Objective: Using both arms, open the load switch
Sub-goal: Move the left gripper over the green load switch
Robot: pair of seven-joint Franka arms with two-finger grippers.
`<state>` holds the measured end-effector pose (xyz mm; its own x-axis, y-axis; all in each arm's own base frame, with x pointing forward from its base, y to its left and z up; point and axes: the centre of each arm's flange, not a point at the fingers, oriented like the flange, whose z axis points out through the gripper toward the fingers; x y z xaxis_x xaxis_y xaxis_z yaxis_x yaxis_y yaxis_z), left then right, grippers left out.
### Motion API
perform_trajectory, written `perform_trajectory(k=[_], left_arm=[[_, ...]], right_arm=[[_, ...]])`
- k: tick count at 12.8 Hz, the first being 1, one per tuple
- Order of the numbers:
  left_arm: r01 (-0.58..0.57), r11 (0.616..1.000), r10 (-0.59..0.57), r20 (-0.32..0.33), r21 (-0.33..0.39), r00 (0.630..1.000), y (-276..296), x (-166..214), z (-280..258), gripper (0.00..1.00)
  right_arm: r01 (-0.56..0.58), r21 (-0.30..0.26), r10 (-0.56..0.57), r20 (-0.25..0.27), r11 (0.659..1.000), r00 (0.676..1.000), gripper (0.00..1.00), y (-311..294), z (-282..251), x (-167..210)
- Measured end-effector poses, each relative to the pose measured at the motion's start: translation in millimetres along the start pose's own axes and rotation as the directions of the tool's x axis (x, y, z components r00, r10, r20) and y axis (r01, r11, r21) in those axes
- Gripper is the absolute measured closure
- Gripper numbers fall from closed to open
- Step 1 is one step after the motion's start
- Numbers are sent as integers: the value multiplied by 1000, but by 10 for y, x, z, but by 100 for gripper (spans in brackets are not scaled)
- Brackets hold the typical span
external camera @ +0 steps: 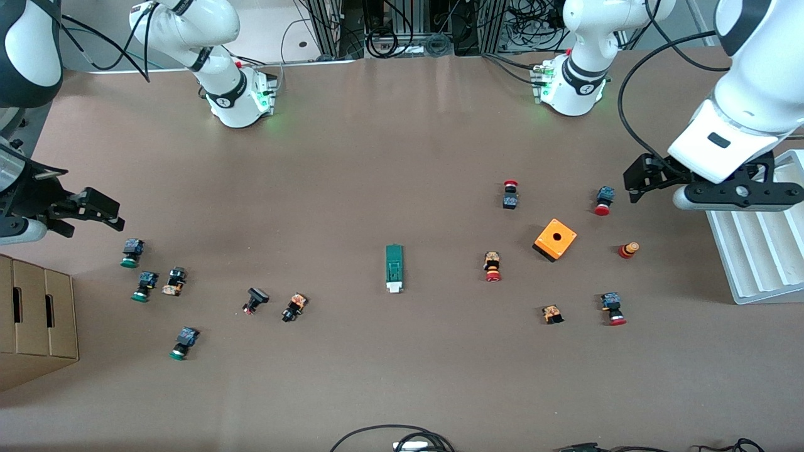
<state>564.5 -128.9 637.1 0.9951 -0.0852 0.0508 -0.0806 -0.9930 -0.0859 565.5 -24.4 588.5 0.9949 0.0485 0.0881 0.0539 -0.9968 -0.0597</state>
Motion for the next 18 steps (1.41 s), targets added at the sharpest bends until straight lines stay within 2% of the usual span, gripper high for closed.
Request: perform_trajectory(k=[6,11,14,18], left_arm=[[48,999,-48,-17,4,999,77,-34,-133,0],[47,999,-47,1,0,999,210,-95,-177,0],[107,994,-108,-7,-15,994,701,-225,-259,0],[202,978,-204,-61,-43,977,1548,-672,-604,0]], right_arm=[[2,0,-2,0,1000,1000,0,-11,0,1],[6,0,-6,0,1000,1000,0,-33,2,3],[7,1,-7,0,1000,1000,0,-41,-1,3],[8,1,-8,0,1000,1000,0,-44,-1,3]])
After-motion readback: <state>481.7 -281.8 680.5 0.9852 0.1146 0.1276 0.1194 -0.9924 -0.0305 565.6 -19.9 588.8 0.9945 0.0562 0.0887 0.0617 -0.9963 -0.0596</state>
